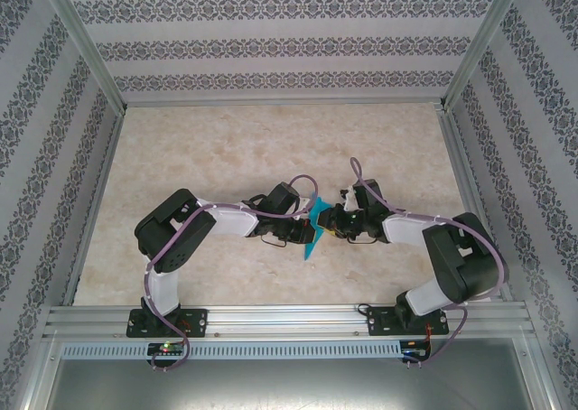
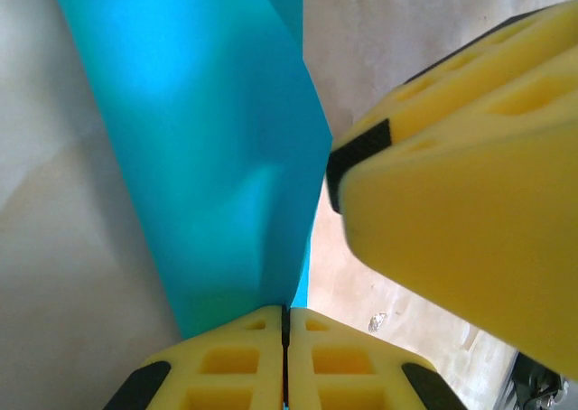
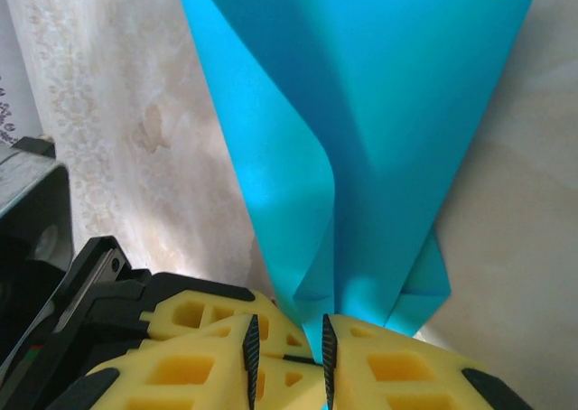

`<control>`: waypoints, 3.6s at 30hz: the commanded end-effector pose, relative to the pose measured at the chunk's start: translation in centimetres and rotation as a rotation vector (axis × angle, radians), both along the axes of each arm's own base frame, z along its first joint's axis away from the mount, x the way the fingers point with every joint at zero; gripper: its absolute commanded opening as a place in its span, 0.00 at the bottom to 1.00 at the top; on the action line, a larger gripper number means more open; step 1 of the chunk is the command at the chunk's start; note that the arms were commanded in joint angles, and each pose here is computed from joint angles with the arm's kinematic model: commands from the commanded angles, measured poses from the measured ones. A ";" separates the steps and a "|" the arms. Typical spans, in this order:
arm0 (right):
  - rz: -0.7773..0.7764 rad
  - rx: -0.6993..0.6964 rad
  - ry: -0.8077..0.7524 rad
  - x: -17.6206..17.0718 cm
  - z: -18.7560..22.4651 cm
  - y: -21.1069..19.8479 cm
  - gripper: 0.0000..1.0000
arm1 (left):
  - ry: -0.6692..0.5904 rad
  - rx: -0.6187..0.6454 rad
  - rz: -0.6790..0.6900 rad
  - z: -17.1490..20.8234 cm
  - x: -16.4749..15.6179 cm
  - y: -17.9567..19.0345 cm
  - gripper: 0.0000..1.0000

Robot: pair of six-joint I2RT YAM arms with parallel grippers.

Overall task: Fold a paper plane with a square sheet of paper (pick it up from the middle)
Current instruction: Fold the wing for the fifth time at the center of the table.

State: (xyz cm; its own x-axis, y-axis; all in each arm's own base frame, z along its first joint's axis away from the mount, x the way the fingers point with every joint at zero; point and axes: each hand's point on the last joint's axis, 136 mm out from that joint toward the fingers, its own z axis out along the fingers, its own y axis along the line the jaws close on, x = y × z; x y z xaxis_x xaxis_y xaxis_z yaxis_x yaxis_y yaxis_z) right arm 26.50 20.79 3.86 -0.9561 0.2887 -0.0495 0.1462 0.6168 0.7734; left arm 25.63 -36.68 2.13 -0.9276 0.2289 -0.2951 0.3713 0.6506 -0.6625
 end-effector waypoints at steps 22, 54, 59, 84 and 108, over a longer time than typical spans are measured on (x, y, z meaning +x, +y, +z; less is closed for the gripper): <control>0.040 -0.054 0.028 0.5 -1.8 -0.3 0.05 | -0.014 0.068 -0.033 0.8 -0.8 1.0 0.22; 0.050 -0.078 0.037 0.1 -2.9 -0.7 0.00 | -0.209 0.369 -0.018 1.3 -4.2 2.9 0.34; 0.049 -0.077 0.039 0.1 -3.0 -0.7 0.00 | -0.193 0.334 -0.028 1.2 -4.7 2.2 0.34; 0.047 -0.059 -0.003 0.4 -1.0 -1.0 0.00 | -0.200 0.545 -0.090 -2.6 -5.9 4.9 0.17; 0.064 -0.125 -0.011 -0.9 -0.3 -2.4 0.00 | -0.198 0.613 -0.158 -3.9 -6.4 5.0 0.16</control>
